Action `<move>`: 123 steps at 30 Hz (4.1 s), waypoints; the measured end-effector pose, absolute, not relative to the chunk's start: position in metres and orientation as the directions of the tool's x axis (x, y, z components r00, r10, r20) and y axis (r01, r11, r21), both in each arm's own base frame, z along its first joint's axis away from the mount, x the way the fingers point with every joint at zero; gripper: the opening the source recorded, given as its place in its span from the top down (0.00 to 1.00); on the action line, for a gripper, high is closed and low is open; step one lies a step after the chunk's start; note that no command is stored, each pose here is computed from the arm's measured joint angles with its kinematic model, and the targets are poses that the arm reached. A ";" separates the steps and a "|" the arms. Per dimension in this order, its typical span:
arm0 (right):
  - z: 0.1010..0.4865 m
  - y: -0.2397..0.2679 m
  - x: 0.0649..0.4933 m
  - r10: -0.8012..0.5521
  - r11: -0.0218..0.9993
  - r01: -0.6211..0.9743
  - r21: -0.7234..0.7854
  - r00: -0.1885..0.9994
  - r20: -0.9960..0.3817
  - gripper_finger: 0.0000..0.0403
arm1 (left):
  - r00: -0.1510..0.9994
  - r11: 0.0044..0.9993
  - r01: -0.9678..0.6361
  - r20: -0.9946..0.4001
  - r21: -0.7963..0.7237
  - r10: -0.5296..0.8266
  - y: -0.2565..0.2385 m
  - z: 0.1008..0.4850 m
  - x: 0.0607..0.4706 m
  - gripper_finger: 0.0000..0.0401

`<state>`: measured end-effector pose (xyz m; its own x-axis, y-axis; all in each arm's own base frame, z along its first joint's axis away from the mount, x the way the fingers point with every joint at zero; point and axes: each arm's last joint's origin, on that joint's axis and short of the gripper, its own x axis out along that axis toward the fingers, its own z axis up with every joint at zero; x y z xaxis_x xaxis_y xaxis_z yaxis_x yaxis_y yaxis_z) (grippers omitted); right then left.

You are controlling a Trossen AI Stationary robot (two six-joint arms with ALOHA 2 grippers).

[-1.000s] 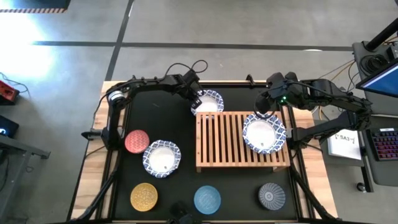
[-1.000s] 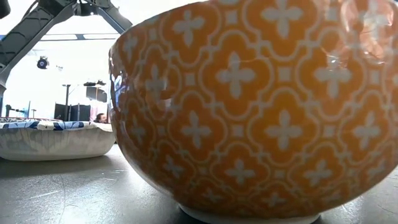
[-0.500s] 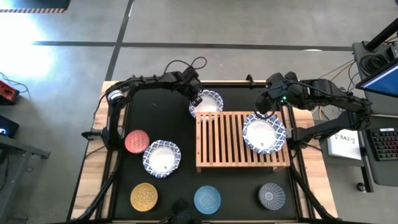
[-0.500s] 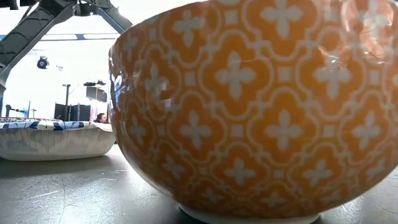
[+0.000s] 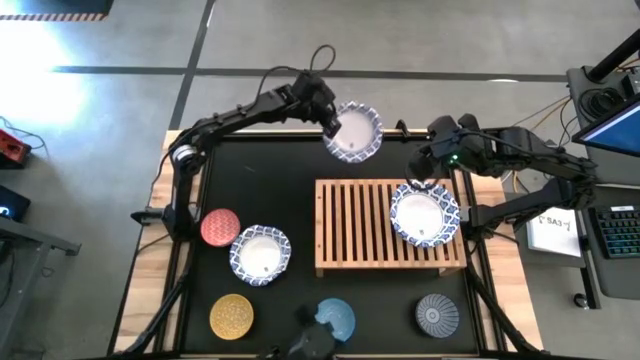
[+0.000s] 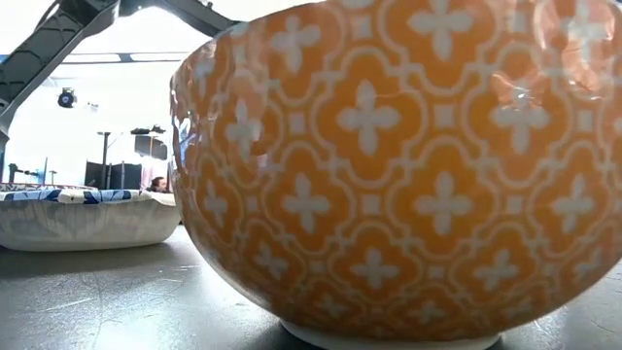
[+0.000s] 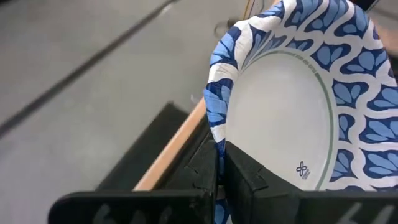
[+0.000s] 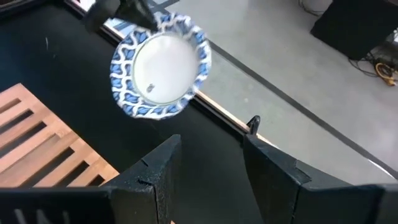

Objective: Place and stack bowls onto a shelf
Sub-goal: Stack the top big white and blue bowl on top of the big white and blue bowl

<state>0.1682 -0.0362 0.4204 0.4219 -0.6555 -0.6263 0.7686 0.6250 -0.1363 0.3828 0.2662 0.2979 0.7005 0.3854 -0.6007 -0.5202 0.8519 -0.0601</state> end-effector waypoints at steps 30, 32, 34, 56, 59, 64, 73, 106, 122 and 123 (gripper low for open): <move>0.412 -0.066 0.190 -0.706 0.491 0.866 -0.097 0.330 -0.626 0.59 | 0.861 0.939 -0.345 -0.397 0.002 0.317 0.192 0.351 0.432 1.00; 0.412 -0.067 0.190 -0.706 0.491 0.866 -0.098 0.330 -0.626 0.59 | 0.867 0.942 -0.336 -0.388 0.005 0.312 0.190 0.352 0.434 1.00; 0.412 -0.067 0.191 -0.706 0.488 0.868 -0.094 0.329 -0.627 0.59 | 0.874 0.946 -0.324 -0.382 0.003 0.301 0.188 0.354 0.434 1.00; 0.412 -0.067 0.191 -0.706 0.502 0.857 -0.115 0.329 -0.628 0.96 | 0.922 0.975 -0.224 -0.328 -0.012 0.208 0.179 0.369 0.437 1.00; 0.412 -0.067 0.191 -0.704 0.507 0.854 -0.117 0.331 -0.628 0.97 | 0.916 0.976 -0.216 -0.345 0.000 0.202 0.178 0.372 0.435 1.00; 0.412 -0.066 0.191 -0.701 0.520 0.844 -0.133 0.332 -0.631 0.98 | 0.911 0.977 -0.214 -0.363 -0.004 0.198 0.177 0.371 0.435 1.00; 0.412 -0.066 0.189 -0.692 0.538 0.831 -0.143 0.339 -0.637 0.98 | 0.909 0.973 -0.227 -0.369 -0.045 0.195 0.176 0.374 0.434 0.85; 0.413 -0.045 0.157 -0.244 0.334 0.842 0.424 0.511 -0.824 0.98 | 0.714 0.976 -0.202 -0.671 0.077 0.200 0.161 0.416 0.375 0.65; 0.412 -0.029 0.125 0.036 0.356 0.819 0.449 0.468 -0.883 0.98 | 0.715 0.973 -0.221 -0.669 0.058 0.202 0.162 0.417 0.375 0.65; 0.413 -0.028 0.123 0.036 0.374 0.811 0.450 0.472 -0.881 0.98 | 0.715 0.973 -0.223 -0.669 0.056 0.202 0.162 0.417 0.375 0.65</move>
